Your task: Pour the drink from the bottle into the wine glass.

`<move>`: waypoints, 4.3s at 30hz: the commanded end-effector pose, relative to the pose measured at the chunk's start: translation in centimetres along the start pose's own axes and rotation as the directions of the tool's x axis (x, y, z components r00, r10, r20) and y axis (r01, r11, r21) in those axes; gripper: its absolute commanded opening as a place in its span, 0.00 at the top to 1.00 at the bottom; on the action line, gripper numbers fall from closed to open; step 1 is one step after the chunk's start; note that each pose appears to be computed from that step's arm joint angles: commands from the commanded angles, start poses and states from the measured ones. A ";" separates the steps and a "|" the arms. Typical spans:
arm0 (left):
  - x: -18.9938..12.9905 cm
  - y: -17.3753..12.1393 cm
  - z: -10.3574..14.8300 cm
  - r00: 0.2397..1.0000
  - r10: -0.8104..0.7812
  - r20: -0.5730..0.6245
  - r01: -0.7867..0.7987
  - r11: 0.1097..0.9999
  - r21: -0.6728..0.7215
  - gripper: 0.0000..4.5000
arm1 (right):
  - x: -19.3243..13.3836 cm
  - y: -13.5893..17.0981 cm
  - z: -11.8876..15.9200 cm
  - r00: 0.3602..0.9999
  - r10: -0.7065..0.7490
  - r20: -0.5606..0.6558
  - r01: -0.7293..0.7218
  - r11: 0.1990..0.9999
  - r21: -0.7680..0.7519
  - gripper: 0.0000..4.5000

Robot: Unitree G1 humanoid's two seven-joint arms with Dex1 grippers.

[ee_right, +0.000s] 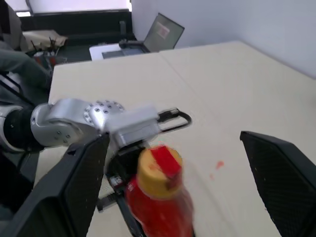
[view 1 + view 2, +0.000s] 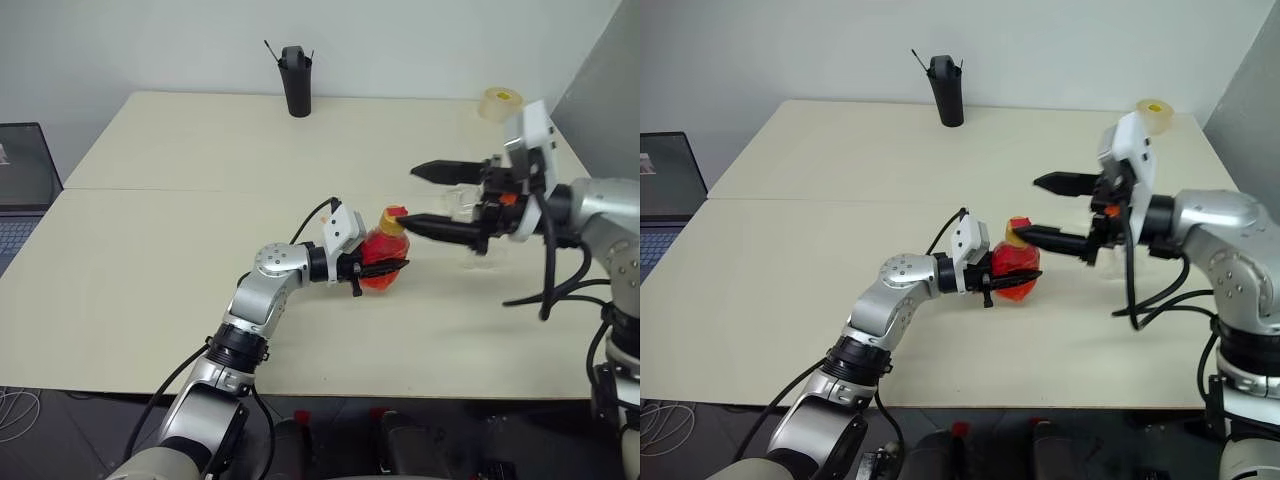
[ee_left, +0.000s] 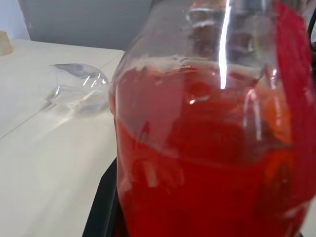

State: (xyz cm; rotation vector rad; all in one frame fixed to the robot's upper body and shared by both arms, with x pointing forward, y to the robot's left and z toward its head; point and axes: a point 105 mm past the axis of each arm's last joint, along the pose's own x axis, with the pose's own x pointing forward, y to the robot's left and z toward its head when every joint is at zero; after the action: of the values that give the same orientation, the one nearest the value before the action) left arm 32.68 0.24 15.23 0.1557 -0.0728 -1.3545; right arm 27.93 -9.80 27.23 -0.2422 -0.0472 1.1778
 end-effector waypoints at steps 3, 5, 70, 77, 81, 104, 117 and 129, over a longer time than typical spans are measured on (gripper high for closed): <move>0.3 0.3 2.0 0.998 -0.011 0.066 0.008 0.999 0.052 0.71 | 0.7 1.0 1.3 0.993 -0.097 0.068 0.096 0.995 0.010 0.00; 0.4 0.4 2.0 0.998 -0.014 0.067 0.011 0.998 0.054 0.71 | 1.4 -0.1 1.6 0.981 -0.178 0.080 0.177 0.984 0.010 0.00; -0.3 1.3 1.9 0.997 0.049 0.056 -0.053 0.996 0.069 0.71 | 3.9 -2.8 -1.6 0.967 -0.244 0.071 0.231 0.961 0.150 0.00; -0.5 1.4 2.0 0.997 0.054 0.056 -0.058 0.996 0.071 0.71 | 2.2 -3.4 -2.5 0.962 -0.268 0.043 0.258 0.953 0.158 0.00; -0.6 1.8 2.0 0.997 0.061 0.053 -0.065 0.995 0.075 0.71 | 0.6 -3.2 -3.2 0.964 -0.265 0.008 0.261 0.953 0.156 0.00; -0.7 2.2 2.1 0.996 0.069 0.049 -0.072 0.994 0.084 0.71 | -0.3 -0.7 -3.6 0.983 -0.185 0.003 0.181 0.962 0.206 0.00; -6.1 8.9 1.1 0.905 0.422 0.052 -0.422 0.906 0.004 0.71 | -1.7 -1.2 -3.2 0.967 -0.254 -0.024 0.254 0.952 0.169 0.00; -21.7 16.7 -0.4 0.375 0.927 0.007 -0.926 0.375 0.037 0.72 | 2.6 5.1 -3.1 1.000 0.020 -0.003 -0.019 0.983 0.181 0.00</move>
State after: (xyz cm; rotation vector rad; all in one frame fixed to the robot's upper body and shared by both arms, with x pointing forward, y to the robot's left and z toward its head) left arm 44.01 23.89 15.46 0.0887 -0.0457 -0.2314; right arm 25.63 -7.23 22.43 -0.0603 0.0999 1.1517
